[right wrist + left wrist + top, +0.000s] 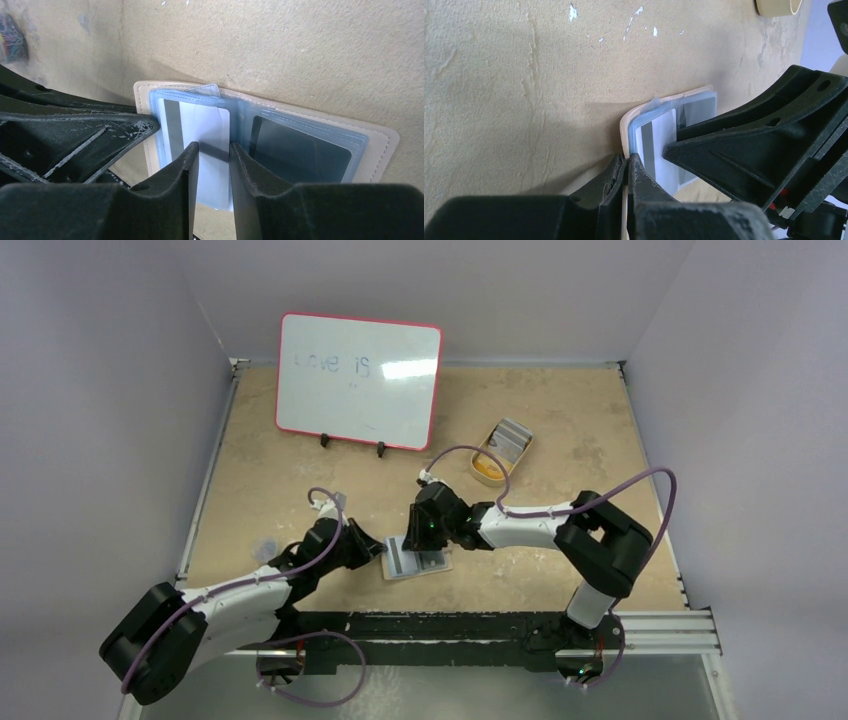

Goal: Put the credit cards into the card holder
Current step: Insert the credit card into the card holder.

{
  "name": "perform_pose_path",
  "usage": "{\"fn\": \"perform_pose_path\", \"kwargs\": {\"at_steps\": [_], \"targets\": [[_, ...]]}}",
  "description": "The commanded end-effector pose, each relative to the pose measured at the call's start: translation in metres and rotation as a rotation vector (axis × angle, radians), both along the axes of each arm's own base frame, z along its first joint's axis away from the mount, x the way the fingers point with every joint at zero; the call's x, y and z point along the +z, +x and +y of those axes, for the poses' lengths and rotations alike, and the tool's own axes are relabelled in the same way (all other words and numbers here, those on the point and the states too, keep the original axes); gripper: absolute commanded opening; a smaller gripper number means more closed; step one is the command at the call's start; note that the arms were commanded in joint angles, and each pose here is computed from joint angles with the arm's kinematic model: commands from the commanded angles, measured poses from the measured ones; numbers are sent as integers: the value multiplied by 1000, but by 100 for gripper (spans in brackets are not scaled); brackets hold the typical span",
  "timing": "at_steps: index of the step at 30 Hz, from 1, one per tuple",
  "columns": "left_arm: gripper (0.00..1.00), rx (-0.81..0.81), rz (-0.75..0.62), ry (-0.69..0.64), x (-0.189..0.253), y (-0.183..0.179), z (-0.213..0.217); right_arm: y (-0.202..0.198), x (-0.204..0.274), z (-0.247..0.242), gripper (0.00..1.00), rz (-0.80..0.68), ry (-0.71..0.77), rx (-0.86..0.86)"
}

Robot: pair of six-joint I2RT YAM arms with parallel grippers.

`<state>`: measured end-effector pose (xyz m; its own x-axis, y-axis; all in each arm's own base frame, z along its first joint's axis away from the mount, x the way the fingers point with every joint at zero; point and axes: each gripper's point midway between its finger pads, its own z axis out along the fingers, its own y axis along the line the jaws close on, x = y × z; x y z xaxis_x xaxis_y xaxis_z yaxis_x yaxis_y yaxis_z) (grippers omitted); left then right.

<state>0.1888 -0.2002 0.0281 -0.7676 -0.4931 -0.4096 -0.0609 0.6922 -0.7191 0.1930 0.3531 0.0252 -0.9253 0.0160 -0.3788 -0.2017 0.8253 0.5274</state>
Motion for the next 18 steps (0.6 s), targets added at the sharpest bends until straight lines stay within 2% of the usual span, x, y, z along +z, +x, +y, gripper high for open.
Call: {"fn": "perform_pose_path", "kwargs": {"at_steps": [1,4,9,15,18], "targets": [[0,-2,-29,-50,10,4,-7,3,3,-9,35,-23,-81,-27],[0,-2,-32,-52,11,4,-7,5,13,-9,39,-43,-66,-35],[0,-5,-33,-55,12,4,-7,4,15,0,41,-56,-30,8],[0,-1,-30,-64,11,2,-7,-1,7,15,38,-45,-18,57],[0,-5,-34,-60,13,4,-8,-3,13,26,30,-59,-6,83]]}}
